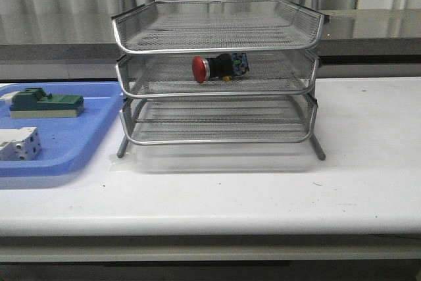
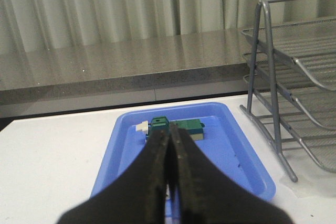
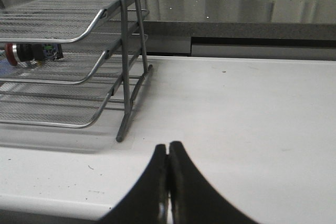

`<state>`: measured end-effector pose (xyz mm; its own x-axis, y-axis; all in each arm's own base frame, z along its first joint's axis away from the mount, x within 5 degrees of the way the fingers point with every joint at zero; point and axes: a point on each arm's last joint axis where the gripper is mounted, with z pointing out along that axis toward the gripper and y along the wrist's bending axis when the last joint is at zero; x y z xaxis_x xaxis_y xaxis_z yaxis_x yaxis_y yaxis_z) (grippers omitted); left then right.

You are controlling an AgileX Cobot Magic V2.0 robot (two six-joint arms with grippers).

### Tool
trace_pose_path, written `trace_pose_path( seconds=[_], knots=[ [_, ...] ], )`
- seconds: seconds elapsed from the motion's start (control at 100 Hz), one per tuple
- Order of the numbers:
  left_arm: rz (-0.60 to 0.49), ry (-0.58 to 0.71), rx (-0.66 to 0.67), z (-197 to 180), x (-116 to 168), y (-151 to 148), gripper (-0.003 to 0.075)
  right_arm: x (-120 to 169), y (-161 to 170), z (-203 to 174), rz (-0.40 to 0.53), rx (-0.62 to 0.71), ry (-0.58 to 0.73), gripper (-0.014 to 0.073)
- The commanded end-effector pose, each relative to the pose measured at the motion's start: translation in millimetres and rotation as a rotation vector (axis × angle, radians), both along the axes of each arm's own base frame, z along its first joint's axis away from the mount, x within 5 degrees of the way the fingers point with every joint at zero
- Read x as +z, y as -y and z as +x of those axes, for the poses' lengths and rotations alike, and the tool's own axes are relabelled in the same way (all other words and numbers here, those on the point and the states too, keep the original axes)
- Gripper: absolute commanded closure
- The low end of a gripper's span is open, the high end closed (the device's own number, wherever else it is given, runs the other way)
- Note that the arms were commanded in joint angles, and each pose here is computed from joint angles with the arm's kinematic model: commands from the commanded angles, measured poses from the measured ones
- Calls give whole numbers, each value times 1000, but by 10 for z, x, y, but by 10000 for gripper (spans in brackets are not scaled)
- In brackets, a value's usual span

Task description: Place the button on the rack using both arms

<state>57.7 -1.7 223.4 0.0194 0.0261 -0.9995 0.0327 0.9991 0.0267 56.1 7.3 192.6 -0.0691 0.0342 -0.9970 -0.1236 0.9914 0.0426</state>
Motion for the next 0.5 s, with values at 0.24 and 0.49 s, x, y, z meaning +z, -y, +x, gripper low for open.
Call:
trace_pose_path(
  seconds=[0.24, 0.49],
  knots=[
    [-50, 107, -8, -21, -166, 4, 741, 83, 7, -10, -3, -9, 104, 653],
    [-58, 111, -8, -23, -162, 4, 741, 83, 7, -10, -3, -9, 104, 653]
  ],
)
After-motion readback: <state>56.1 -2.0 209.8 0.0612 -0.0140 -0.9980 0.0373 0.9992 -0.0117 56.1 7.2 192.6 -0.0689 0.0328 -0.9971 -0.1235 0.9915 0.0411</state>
